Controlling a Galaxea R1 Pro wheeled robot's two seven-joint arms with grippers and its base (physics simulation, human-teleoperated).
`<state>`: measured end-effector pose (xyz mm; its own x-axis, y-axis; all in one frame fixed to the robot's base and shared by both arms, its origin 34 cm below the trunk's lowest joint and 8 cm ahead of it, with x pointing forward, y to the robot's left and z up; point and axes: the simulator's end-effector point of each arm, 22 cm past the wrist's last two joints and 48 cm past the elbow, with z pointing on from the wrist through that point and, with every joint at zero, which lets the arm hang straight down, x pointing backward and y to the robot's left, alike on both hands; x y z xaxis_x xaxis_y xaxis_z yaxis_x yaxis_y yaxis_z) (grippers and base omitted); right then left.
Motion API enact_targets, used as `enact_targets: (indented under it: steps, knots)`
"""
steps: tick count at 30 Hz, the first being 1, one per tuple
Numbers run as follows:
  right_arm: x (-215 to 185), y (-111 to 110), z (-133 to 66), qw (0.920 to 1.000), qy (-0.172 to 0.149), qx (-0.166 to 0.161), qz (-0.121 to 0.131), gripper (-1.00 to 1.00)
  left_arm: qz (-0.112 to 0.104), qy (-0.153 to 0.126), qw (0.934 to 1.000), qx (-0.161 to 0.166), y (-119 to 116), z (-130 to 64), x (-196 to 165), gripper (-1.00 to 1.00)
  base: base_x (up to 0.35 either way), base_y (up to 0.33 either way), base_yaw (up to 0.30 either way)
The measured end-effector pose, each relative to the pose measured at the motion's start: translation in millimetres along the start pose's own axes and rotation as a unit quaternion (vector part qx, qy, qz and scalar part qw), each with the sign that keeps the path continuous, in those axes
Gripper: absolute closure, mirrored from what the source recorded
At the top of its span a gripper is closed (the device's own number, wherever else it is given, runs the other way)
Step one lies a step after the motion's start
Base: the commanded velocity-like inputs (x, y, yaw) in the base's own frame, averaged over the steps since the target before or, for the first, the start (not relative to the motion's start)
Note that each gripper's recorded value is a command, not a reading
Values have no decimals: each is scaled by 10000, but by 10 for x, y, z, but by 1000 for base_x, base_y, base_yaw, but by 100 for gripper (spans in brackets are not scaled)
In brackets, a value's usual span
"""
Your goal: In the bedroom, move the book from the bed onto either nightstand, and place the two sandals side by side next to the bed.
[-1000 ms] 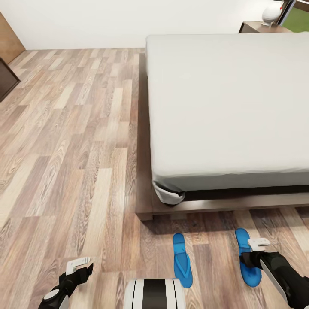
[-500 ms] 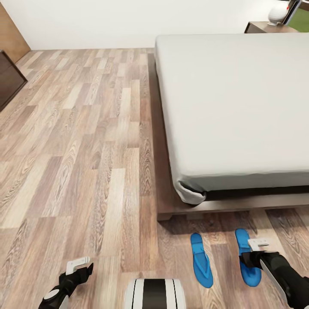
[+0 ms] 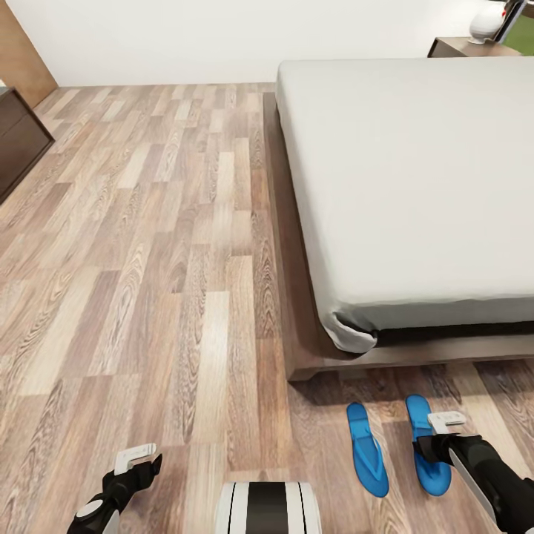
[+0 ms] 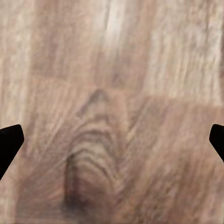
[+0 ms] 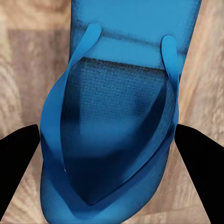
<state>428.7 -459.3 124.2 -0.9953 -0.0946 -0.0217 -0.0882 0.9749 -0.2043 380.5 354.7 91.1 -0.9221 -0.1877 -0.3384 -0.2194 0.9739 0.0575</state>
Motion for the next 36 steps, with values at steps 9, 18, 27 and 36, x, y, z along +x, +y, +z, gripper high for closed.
enact_targets:
  steps: [9,18,27,36]
  knots:
    - [-2,21,1,10000,-2,-15,4,100,-1,6,10000,1,-2,0,5,-100,78,1,0]
    - [-2,22,1,10000,-2,-15,3,100,1,-6,10000,4,-11,0,-1,-100,3,0,0]
    - [94,48,86,9999,120,-27,-18,100,21,111,9999,-15,3,41,114,-100,0,0,0]
    - [239,88,207,9995,300,-45,-57,100,45,298,9995,-54,32,97,302,-100,0,0,0]
